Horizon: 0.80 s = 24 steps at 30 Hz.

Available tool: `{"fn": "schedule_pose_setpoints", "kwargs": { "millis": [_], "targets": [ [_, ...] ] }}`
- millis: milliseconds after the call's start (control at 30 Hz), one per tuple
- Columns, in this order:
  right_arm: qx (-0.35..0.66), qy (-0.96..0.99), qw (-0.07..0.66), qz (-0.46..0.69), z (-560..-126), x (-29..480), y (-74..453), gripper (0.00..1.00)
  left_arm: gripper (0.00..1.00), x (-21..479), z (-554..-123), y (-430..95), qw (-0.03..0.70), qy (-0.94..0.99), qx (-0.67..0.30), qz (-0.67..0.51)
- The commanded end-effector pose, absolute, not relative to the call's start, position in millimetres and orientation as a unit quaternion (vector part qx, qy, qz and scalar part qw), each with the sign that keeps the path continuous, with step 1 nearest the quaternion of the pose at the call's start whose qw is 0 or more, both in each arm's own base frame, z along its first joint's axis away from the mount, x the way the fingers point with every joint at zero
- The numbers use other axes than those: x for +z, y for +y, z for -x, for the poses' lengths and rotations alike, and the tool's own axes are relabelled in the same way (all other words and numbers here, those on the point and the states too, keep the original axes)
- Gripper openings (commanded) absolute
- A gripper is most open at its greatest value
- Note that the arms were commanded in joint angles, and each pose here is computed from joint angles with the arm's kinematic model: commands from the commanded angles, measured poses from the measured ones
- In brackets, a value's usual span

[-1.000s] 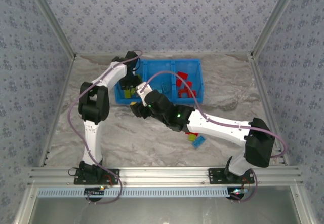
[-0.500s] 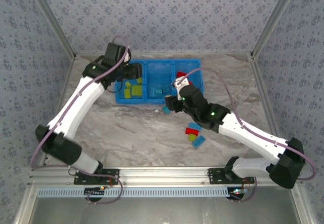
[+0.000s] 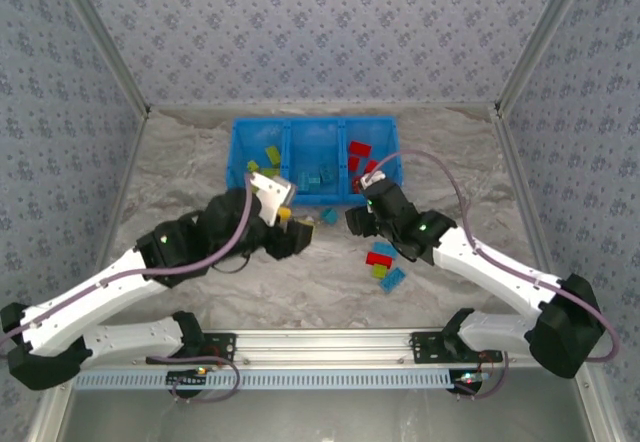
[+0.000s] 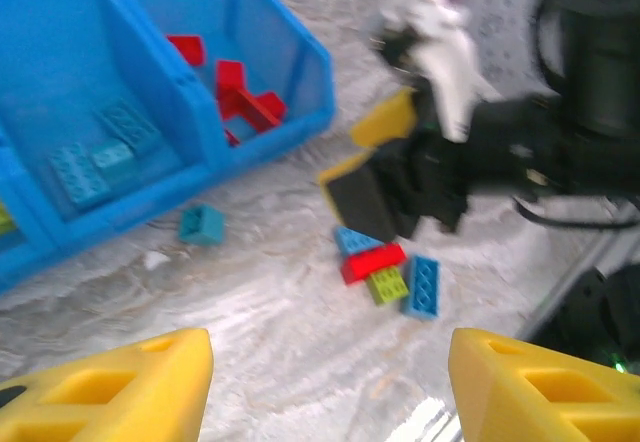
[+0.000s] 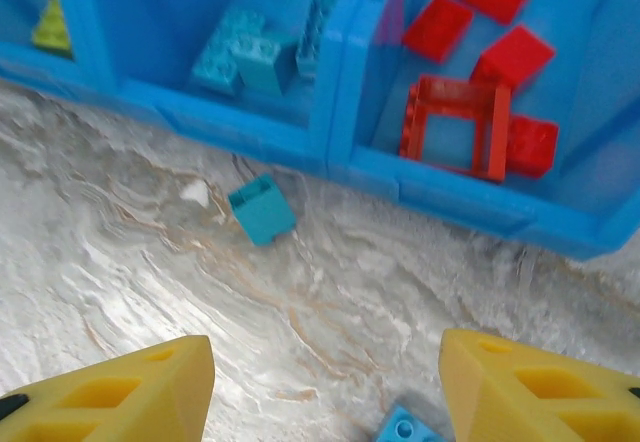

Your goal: Sort the legos into containers by color

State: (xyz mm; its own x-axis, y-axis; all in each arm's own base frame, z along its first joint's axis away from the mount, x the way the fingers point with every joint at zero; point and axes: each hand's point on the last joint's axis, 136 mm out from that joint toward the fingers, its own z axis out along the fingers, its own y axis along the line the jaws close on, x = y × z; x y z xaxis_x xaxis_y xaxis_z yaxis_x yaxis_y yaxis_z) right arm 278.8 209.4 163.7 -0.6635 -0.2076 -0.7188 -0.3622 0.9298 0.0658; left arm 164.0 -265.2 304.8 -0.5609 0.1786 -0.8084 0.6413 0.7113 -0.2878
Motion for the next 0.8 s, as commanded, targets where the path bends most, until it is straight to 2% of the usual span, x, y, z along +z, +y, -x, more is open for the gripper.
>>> {"fn": "schedule_pose_setpoints", "kwargs": {
  "millis": [0, 200, 433, 600, 767],
  "targets": [
    [0.082, 0.926, 0.339, 0.142, -275.0, 138.9, 201.3, 0.64, 0.63, 297.5, -156.9, -271.2, 0.413, 0.835, -0.291, -0.219],
    [-0.007, 0.962, 0.252, 0.102, -248.9, 103.9, 174.1, 0.66, 0.63, 275.6, -141.5, -288.0, 0.400, 0.838, -0.297, -0.223],
    [-0.008, 0.970, 0.245, 0.013, -219.6, 94.3, 178.5, 0.78, 0.63, 270.4, -138.8, -297.8, 0.397, 0.837, -0.294, -0.235],
    [0.009, 0.961, 0.275, 0.018, -231.9, 103.8, 207.2, 0.81, 0.63, 269.0, -136.1, -295.5, 0.402, 0.835, -0.290, -0.239],
    [0.036, 0.930, 0.338, 0.137, -263.9, 110.6, 254.5, 0.84, 0.63, 268.1, -135.9, -291.0, 0.405, 0.835, -0.289, -0.233]
  ]
}}
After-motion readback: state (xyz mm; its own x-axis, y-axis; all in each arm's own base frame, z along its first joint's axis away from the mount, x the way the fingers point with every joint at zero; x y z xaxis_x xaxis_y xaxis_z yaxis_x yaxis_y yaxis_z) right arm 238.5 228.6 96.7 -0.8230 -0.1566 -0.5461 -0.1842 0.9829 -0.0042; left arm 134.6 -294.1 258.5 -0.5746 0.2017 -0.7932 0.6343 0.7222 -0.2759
